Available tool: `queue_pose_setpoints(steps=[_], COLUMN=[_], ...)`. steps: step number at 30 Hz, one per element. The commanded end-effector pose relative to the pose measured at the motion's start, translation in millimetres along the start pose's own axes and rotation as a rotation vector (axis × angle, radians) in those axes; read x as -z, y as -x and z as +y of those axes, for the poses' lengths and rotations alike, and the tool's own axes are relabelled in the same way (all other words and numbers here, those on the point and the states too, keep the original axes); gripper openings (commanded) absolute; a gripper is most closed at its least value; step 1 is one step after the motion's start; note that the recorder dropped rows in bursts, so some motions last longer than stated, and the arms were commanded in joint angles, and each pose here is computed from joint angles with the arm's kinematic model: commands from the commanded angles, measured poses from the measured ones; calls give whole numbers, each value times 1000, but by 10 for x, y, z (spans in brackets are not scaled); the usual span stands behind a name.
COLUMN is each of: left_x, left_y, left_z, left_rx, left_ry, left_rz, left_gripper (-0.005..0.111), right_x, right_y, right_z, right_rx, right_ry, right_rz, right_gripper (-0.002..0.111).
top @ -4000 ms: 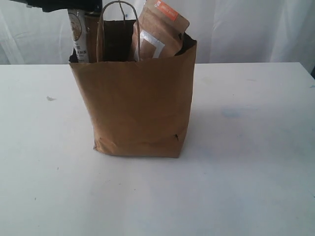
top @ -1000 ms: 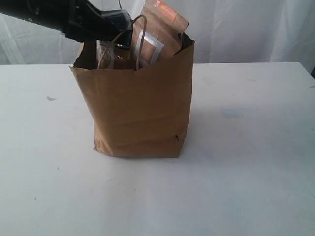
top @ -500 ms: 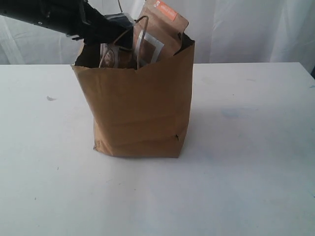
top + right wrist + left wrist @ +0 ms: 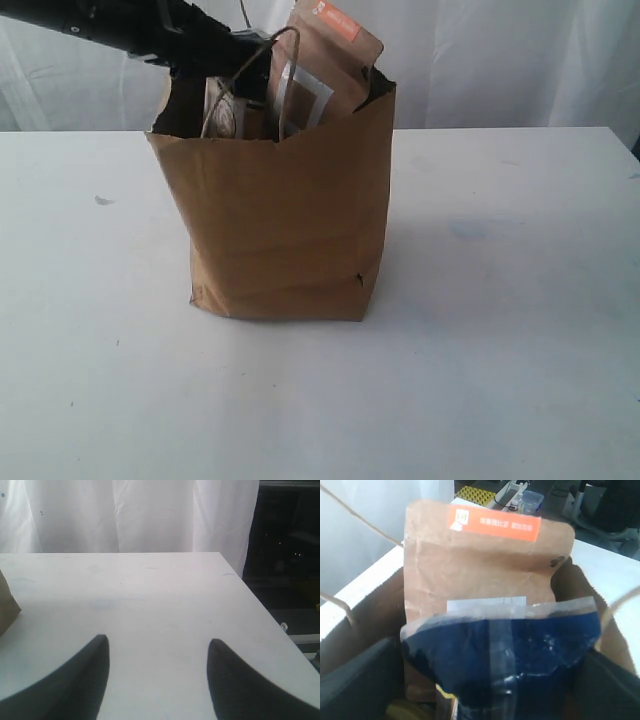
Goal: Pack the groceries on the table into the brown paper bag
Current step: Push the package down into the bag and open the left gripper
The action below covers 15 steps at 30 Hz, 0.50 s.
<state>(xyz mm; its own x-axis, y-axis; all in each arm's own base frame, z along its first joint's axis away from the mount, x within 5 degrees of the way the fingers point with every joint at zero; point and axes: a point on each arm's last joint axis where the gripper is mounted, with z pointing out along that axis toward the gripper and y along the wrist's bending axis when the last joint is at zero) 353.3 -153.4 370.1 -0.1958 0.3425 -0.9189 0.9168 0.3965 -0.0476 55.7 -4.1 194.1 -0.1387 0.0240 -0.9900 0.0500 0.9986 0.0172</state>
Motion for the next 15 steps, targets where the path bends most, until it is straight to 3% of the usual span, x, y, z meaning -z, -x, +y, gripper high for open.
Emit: queue_pose_setpoints(steps=[1, 15], left_x=[137, 186], left_y=[212, 273], left_z=[-98, -121], left_rx=[0, 5], left_ry=[11, 31], left_rz=[-76, -107], left_gripper=[106, 105], right_x=[0, 0], right_y=[-9, -9], right_z=[-2, -2], right_rx=[1, 1], right_ry=[-3, -3], right_rz=[-7, -7], right_gripper=[54, 54])
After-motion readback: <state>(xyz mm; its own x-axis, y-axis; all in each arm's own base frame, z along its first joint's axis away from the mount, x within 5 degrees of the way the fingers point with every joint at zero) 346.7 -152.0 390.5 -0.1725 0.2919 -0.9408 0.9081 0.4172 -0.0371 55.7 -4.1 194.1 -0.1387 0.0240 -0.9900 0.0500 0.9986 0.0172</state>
